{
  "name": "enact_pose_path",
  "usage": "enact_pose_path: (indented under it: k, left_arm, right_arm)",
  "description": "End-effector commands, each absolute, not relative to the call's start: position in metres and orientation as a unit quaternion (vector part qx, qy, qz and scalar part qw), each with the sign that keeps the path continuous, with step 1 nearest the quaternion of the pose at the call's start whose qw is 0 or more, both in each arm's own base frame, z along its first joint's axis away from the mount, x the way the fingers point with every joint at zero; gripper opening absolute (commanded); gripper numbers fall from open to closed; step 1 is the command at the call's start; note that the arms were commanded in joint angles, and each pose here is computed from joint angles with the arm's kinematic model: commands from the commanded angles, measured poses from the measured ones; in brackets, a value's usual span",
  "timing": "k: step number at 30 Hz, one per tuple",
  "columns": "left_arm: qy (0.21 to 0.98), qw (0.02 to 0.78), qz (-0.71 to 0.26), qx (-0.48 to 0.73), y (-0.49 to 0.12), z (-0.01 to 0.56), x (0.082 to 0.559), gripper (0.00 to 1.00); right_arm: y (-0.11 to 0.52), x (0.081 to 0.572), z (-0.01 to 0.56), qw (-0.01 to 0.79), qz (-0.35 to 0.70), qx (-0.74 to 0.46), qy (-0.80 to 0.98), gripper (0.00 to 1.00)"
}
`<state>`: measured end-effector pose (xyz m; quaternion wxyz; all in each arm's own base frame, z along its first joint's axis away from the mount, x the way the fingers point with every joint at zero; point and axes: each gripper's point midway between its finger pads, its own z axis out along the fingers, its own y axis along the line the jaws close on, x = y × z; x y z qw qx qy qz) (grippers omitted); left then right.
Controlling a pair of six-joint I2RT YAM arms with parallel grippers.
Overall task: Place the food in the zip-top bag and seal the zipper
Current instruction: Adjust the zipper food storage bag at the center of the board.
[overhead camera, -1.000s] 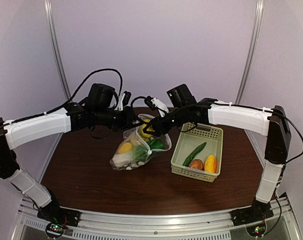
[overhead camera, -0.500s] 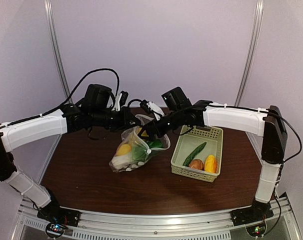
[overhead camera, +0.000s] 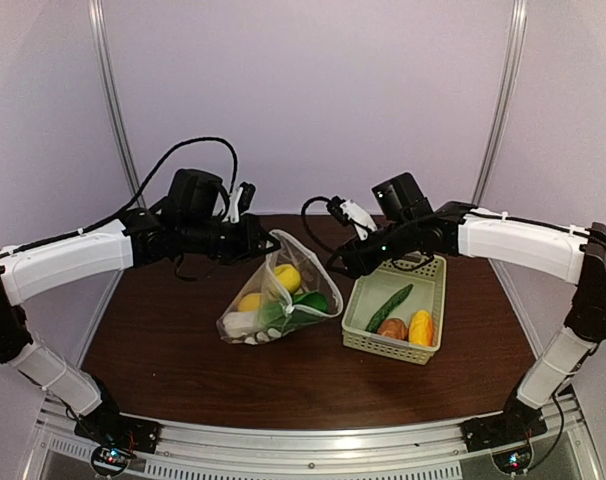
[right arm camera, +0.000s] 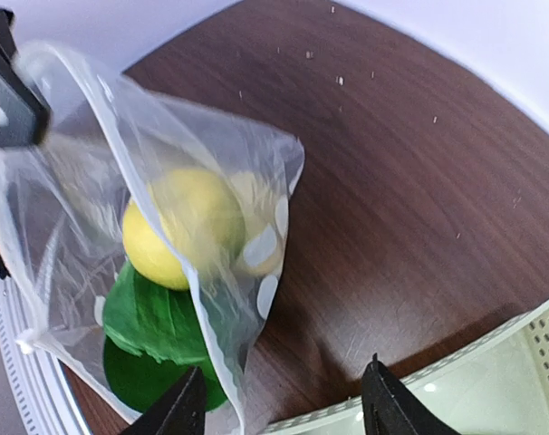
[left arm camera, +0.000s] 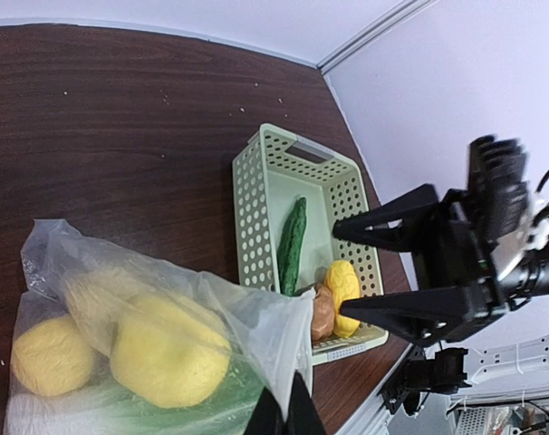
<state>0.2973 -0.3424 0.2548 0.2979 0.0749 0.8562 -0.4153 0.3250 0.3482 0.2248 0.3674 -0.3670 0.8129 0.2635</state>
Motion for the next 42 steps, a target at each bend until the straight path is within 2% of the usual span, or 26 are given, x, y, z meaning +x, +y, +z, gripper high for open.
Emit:
enact_pose_path:
  k: [1,7,9,11,15,16,20,24,27,31,36,42]
  left_arm:
    - [0.846,0.320,-0.418,0.079,-0.341,0.266,0.300,0.00]
    - [0.847,0.322,-0.415,0.078,-0.340,0.266,0.302,0.00]
    - [0.847,0.322,-0.414,0.079,-0.340,0.266,0.302,0.00]
    - [0.848,0.323,-0.413,0.078,-0.340,0.266,0.302,0.00]
    - [0.848,0.326,-0.410,0.080,-0.339,0.266,0.302,0.00]
    - [0.850,0.327,-0.406,0.079,-0.338,0.266,0.303,0.00]
    - [0.860,0.339,-0.369,0.094,-0.329,0.266,0.305,0.00]
    - [0.892,0.346,-0.255,0.137,-0.306,0.253,0.314,0.00]
    - [0.906,0.327,-0.210,0.167,-0.302,0.242,0.316,0.00]
    - [0.897,0.312,-0.249,0.188,-0.316,0.255,0.307,0.00]
    - [0.851,0.369,-0.330,0.174,-0.325,0.315,0.303,0.00]
    - [0.832,0.422,-0.322,0.164,-0.316,0.351,0.311,0.00]
  right_arm:
    - [0.341,0.309,0.164,0.281,0.248,-0.361,0.854,0.57]
    - [0.342,0.304,0.146,0.249,0.251,-0.365,0.861,0.54]
    - [0.342,0.303,0.142,0.247,0.251,-0.363,0.863,0.48]
    - [0.342,0.303,0.137,0.241,0.252,-0.358,0.866,0.37]
    - [0.350,0.301,0.134,0.225,0.268,-0.361,0.864,0.03]
    - [0.352,0.303,0.139,0.225,0.272,-0.363,0.862,0.00]
    - [0.361,0.315,0.180,0.237,0.298,-0.367,0.849,0.00]
    - [0.374,0.321,0.246,0.278,0.339,-0.388,0.811,0.00]
    - [0.377,0.326,0.260,0.291,0.341,-0.387,0.806,0.00]
    - [0.383,0.329,0.258,0.280,0.348,-0.382,0.809,0.00]
    - [0.385,0.339,0.287,0.319,0.344,-0.383,0.796,0.00]
    - [0.391,0.337,0.322,0.339,0.380,-0.388,0.768,0.03]
